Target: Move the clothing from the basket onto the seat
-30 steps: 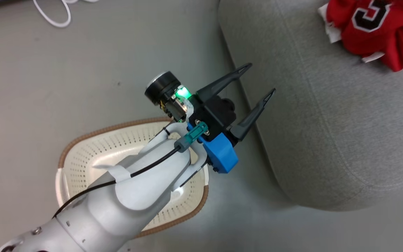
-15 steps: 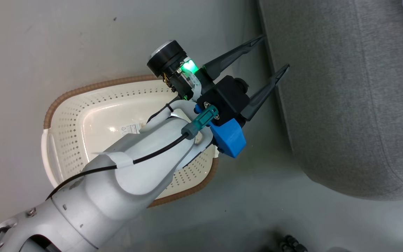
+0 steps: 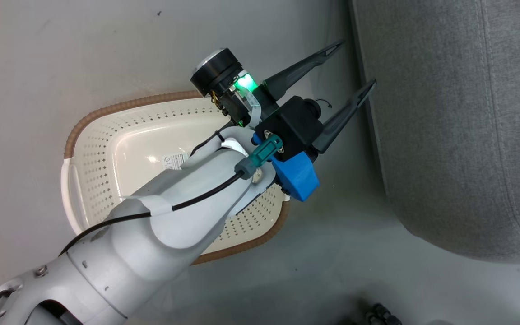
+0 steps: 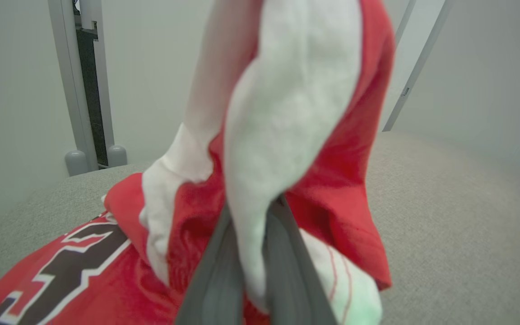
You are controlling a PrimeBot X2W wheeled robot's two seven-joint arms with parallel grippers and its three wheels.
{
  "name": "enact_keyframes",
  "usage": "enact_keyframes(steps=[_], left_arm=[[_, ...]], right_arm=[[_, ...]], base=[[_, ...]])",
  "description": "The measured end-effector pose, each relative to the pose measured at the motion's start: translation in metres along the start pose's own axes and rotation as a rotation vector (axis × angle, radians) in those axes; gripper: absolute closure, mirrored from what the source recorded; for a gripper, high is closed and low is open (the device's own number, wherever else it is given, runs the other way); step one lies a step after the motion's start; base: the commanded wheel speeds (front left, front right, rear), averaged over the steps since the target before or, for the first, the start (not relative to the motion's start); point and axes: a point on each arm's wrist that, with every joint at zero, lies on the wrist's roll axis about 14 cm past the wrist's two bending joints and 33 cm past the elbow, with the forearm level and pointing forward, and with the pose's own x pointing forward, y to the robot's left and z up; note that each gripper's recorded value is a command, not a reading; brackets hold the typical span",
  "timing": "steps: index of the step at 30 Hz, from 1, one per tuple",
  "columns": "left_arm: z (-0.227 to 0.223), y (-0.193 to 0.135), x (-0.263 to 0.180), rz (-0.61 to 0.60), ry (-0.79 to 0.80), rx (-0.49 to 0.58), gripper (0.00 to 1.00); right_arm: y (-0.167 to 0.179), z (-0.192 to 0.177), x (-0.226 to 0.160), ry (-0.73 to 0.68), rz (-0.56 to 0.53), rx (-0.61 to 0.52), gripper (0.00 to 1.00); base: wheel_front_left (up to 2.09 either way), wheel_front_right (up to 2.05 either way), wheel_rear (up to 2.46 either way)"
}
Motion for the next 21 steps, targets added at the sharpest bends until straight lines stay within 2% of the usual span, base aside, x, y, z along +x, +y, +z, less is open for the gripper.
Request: enact_keyframes(steps=[1, 2, 3, 12, 21], left_arm=[[0.001, 0.000, 0.000, 0.001, -0.002, 0.002, 0.00], [0.003, 0.000, 0.000, 0.002, -0.002, 0.003, 0.00], [0.005, 0.000, 0.000, 0.001, -0.004, 0.007, 0.00], [0.030, -0.013, -0.007, 0.016, -0.028, 0.027, 0.00], [0.065, -0.026, -0.026, 0.084, -0.055, 0.036, 0.00]], right_arm=[[-0.001, -0.001, -0.001, 0.004, -0.001, 0.004, 1.00], [-0.001, 0.001, -0.003, 0.001, -0.002, 0.006, 0.58], [-0.003, 0.005, -0.004, -0.006, -0.004, 0.007, 0.00], [-0.023, 0.023, -0.038, -0.036, -0.022, 0.023, 0.00], [-0.026, 0.051, -0.092, -0.089, 0.029, 0.033, 0.00]], base=[[0.00, 0.00, 0.00], [0.00, 0.00, 0.00], [0.00, 0.00, 0.00], [0.00, 0.00, 0.00], [0.00, 0.00, 0.00]])
